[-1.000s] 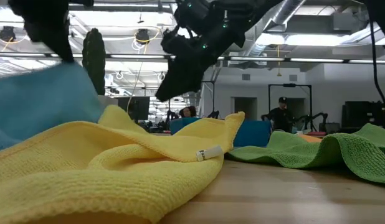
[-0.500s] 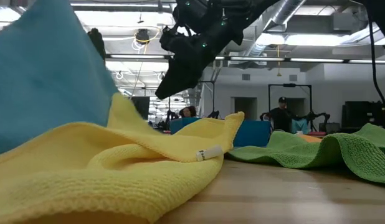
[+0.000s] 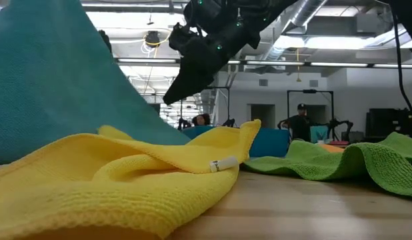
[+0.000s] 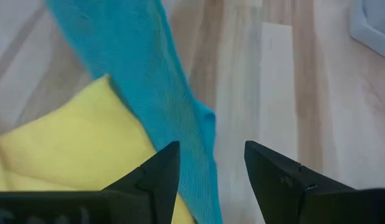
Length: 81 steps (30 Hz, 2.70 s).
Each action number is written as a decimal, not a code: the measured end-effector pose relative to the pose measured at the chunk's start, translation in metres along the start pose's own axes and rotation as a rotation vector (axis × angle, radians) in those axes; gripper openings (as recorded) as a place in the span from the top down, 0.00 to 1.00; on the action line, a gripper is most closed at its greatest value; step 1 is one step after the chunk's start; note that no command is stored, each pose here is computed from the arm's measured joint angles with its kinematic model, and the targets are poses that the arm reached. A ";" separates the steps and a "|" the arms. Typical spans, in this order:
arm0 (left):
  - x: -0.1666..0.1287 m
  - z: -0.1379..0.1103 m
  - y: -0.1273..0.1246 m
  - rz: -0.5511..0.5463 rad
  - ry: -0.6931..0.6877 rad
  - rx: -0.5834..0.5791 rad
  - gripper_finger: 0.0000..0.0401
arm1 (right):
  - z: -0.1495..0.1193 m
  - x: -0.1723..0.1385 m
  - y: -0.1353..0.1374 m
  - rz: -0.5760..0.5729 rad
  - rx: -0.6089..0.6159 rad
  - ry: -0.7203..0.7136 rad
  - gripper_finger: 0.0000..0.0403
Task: Fold microfiber towels
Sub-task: Fold the blue microfiber cloth
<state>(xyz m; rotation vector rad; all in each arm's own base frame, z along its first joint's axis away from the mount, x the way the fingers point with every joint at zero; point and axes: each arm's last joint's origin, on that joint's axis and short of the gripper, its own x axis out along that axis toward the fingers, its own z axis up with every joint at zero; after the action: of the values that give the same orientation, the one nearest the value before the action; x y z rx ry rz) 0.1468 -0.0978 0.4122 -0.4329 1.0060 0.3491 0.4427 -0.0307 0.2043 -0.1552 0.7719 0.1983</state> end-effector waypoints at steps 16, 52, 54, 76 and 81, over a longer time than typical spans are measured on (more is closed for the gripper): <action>-0.001 0.001 0.000 0.000 -0.007 0.001 1.00 | -0.028 0.009 0.004 0.039 -0.095 0.099 0.49; -0.001 0.001 0.000 0.002 -0.014 0.010 1.00 | -0.059 0.034 -0.006 0.002 -0.041 0.149 0.66; -0.001 0.001 0.000 0.002 -0.016 0.010 1.00 | -0.057 0.033 -0.009 0.001 -0.036 0.156 0.72; 0.004 0.012 0.000 0.112 -0.225 -0.055 1.00 | 0.026 -0.133 -0.002 -0.160 -0.037 0.170 0.99; 0.020 0.023 -0.020 0.091 -0.257 -0.032 1.00 | 0.031 -0.199 0.013 -0.263 0.071 0.113 0.99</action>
<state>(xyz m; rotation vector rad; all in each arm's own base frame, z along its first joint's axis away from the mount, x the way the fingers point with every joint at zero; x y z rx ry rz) 0.1832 -0.1017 0.4089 -0.3619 0.7714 0.4901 0.3210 -0.0354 0.3652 -0.2003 0.8611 -0.0876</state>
